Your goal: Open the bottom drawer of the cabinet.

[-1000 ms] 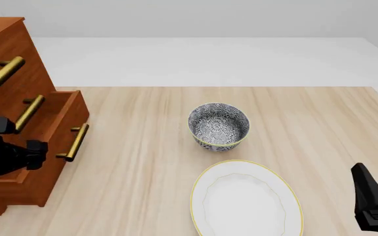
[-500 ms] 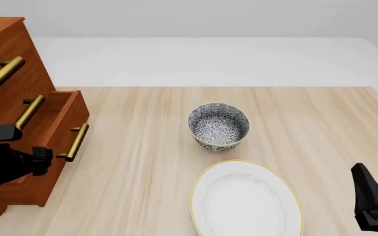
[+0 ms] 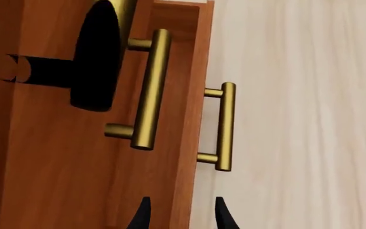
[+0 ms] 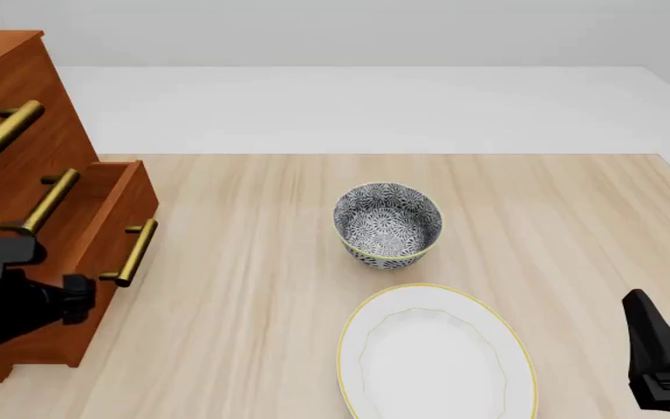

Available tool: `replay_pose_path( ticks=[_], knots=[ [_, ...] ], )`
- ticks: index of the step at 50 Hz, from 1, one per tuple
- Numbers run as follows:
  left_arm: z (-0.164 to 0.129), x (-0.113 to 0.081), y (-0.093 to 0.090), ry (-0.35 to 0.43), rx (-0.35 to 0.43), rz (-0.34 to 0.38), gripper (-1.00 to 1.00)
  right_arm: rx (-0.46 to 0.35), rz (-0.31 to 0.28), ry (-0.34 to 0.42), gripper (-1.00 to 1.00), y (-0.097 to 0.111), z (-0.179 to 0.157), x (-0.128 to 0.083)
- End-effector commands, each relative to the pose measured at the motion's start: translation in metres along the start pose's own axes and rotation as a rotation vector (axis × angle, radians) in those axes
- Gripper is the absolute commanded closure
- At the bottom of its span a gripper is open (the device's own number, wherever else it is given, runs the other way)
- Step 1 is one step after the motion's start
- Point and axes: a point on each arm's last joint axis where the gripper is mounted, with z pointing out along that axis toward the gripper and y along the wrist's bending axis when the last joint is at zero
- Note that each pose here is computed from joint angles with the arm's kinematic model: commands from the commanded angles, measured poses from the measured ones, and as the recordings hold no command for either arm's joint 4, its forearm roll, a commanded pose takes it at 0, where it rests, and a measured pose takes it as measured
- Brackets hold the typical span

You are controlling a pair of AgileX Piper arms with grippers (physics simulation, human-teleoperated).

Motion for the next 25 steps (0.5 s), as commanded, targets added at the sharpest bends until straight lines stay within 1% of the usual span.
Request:
replay_pose_path(
  ticks=[1,17,20,22,23,24,25],
  knots=[
    [0.007,0.006,0.000,0.015,-0.001,-0.001,-1.00,0.000,0.000,0.000,-1.00,0.000,0.000,0.000],
    [0.015,0.013,0.000,0.037,0.001,-0.012,-1.00,0.000,0.000,0.000,-1.00,0.000,0.000,0.000],
    [0.018,0.015,-0.003,0.044,0.011,-0.012,-1.00,0.000,0.000,0.000,-1.00,0.000,0.000,0.000],
    [0.020,0.016,-0.010,0.055,0.037,-0.022,-1.00,0.000,0.000,0.000,-1.00,0.000,0.000,0.000],
    [0.020,0.016,-0.010,0.055,0.037,-0.022,-1.00,0.000,0.000,0.000,-1.00,0.000,0.000,0.000],
    [0.021,0.017,-0.017,0.064,0.060,-0.028,-1.00,0.000,0.000,0.000,-1.00,0.000,0.000,0.000],
    [0.020,0.016,-0.019,0.064,0.068,-0.035,-1.00,0.000,0.000,0.000,-1.00,0.000,0.000,0.000]
  ],
)
